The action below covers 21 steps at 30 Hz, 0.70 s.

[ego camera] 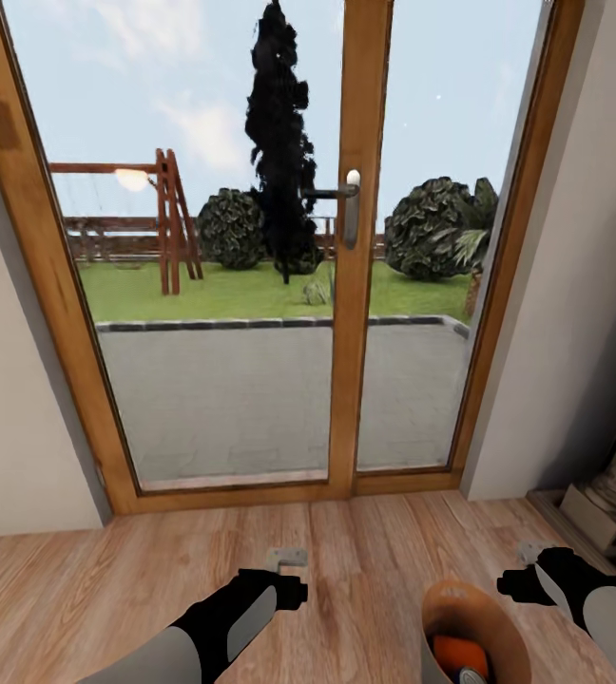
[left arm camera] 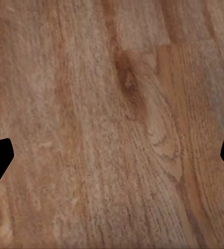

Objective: Put the three can of soda from the living room inside the tash can in the kitchen.

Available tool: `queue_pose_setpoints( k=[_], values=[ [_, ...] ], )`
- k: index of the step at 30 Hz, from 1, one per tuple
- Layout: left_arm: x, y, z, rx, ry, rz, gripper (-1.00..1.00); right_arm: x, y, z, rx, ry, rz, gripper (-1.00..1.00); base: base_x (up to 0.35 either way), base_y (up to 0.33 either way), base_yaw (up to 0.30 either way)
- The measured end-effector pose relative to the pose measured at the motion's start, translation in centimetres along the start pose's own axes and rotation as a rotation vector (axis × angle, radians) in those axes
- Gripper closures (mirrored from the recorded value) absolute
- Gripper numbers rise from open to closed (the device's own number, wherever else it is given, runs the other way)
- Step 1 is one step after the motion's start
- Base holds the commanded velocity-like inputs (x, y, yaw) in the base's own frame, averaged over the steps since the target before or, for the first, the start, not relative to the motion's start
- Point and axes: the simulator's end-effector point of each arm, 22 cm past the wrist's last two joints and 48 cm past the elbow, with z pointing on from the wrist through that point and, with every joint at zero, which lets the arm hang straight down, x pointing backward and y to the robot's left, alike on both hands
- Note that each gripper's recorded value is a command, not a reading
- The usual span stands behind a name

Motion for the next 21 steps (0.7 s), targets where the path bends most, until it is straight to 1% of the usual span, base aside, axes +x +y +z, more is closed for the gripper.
queue_pose_setpoints(
  k=[21],
  values=[
    [-3.4, -0.6, -3.4, 0.006, -0.003, 0.001, -1.00, -3.1, -0.5, -3.8, -0.002, -0.009, -0.001, -1.00, 0.000, 0.000, 0.000]
  ],
)
